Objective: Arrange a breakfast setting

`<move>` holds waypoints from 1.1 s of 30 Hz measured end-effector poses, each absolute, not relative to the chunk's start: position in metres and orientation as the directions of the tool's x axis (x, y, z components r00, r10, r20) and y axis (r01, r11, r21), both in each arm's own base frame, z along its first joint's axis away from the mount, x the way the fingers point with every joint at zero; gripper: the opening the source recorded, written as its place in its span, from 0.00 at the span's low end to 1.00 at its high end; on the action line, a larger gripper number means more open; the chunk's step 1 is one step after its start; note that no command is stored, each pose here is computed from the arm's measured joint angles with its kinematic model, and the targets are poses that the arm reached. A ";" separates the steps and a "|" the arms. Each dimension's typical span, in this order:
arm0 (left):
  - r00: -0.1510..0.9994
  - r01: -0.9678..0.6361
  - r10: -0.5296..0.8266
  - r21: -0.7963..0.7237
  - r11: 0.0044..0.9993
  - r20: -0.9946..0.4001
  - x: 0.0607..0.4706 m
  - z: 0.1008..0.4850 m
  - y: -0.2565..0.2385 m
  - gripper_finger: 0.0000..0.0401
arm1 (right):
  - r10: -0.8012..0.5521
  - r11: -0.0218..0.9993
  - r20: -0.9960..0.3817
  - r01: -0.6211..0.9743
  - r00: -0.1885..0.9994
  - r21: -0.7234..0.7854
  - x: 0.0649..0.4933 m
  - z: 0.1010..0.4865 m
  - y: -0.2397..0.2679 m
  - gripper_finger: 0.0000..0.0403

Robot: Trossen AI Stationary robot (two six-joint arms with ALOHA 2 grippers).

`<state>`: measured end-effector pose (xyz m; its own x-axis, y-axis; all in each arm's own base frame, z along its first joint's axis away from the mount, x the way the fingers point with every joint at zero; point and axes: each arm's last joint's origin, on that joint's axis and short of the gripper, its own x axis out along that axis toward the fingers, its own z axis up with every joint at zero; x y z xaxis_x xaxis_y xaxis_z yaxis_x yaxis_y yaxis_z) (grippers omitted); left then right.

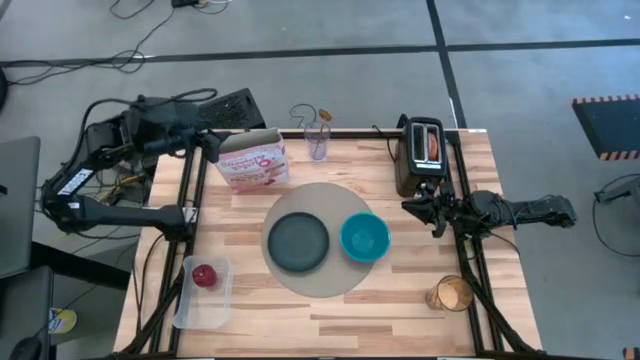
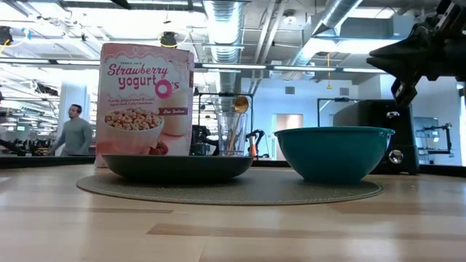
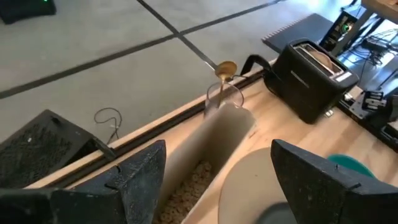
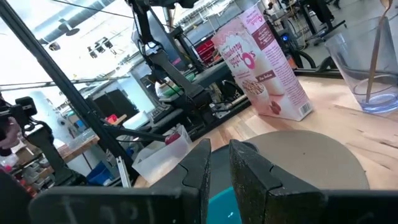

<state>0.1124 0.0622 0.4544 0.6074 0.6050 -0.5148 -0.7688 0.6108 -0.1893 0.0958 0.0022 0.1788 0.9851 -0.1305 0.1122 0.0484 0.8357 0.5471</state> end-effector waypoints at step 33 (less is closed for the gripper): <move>0.533 -0.760 0.493 -0.132 0.636 -0.688 0.112 0.440 0.060 0.98 | -0.130 0.837 0.077 0.068 0.989 0.544 0.096 0.176 0.002 0.22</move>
<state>0.1120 0.0598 0.4396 0.5328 0.4934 -0.6875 -0.7599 0.6365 -0.1322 0.0960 0.0023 0.1763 0.9885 -0.1300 0.0769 0.0677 0.8366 0.5436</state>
